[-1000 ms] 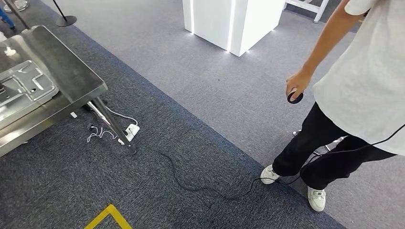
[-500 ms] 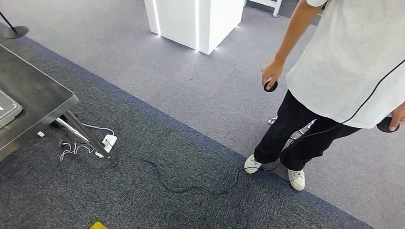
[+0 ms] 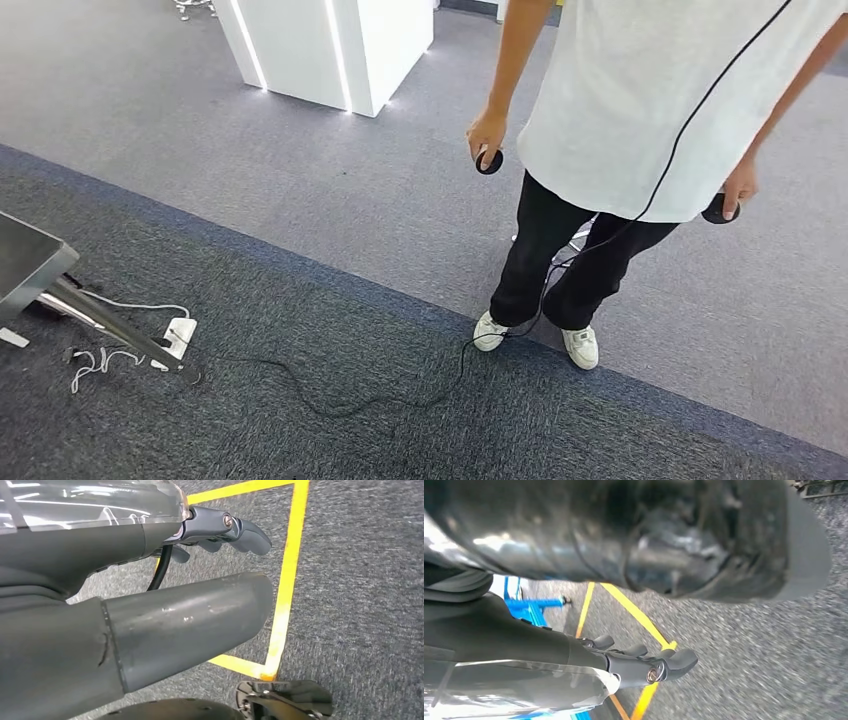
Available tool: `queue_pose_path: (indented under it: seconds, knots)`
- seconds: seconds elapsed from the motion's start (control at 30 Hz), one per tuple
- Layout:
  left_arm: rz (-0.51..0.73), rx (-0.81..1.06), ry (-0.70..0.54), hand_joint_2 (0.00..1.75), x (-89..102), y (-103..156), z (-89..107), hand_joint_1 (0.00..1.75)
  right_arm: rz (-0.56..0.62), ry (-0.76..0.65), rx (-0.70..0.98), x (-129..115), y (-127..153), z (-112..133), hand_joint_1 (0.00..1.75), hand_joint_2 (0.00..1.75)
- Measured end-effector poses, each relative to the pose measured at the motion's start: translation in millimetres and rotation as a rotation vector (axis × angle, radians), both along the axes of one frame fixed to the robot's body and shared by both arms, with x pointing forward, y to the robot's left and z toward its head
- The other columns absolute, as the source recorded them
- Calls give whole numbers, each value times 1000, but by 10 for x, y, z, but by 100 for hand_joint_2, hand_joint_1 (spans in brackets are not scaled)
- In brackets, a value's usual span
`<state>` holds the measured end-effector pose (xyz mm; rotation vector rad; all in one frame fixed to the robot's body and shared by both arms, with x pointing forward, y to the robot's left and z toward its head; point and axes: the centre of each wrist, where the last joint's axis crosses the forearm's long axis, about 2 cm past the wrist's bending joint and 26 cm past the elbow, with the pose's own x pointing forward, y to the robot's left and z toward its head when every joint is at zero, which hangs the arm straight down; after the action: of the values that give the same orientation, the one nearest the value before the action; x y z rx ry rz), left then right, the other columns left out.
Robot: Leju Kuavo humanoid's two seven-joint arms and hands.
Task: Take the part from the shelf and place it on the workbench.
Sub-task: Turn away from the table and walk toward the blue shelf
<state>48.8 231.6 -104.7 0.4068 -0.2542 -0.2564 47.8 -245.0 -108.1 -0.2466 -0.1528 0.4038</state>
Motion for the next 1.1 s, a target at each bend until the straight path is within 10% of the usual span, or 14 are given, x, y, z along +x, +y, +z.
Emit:
queue_pose_path:
  seconds: [1.1]
  knots:
    - [-3, -19, 24, 0, -21, -69, 5, 0, -54, 20, -9, -27, -40, -7, 0, 0]
